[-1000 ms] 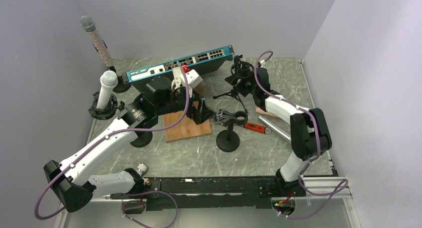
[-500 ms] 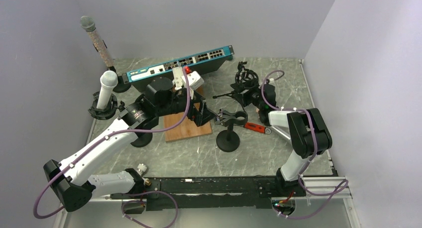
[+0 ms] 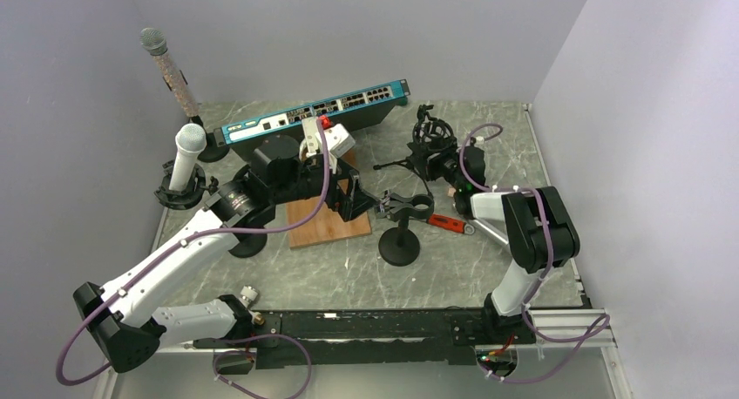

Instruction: Remove the microphone from the stand

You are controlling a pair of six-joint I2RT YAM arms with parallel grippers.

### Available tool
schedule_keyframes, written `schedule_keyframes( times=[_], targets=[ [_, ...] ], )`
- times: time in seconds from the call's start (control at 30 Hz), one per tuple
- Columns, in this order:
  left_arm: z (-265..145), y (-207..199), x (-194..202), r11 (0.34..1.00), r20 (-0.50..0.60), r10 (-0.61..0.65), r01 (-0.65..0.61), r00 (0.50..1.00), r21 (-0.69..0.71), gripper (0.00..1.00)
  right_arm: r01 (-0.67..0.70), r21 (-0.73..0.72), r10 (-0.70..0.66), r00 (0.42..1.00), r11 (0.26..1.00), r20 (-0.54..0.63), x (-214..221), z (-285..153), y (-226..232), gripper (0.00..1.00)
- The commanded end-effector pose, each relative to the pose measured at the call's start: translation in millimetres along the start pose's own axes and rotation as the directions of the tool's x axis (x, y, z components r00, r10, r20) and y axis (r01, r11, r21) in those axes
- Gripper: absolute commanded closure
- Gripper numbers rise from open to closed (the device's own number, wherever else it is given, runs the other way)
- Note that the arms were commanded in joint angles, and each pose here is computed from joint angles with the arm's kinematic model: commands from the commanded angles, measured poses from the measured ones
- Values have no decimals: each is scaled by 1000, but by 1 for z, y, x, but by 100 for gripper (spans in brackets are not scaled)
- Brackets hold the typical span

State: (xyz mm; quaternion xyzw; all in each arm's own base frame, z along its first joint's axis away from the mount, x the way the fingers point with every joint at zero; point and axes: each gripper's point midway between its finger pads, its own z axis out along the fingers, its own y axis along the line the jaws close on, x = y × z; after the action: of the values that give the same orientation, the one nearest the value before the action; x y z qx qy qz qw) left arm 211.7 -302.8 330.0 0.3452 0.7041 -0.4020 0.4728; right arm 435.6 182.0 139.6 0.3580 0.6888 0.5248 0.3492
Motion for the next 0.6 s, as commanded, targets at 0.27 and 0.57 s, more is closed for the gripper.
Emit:
schedule_keyframes(
  times=[0.27, 0.57],
  targets=[
    [0, -1, -19, 999, 44, 42, -42, 998, -5, 1, 25, -33, -24, 999, 999, 22, -22, 17, 31, 47],
    [8, 6, -11, 999, 13, 37, -37, 999, -23, 1, 154, 48, -149, 985, 987, -88, -30, 33, 17, 94]
  ],
)
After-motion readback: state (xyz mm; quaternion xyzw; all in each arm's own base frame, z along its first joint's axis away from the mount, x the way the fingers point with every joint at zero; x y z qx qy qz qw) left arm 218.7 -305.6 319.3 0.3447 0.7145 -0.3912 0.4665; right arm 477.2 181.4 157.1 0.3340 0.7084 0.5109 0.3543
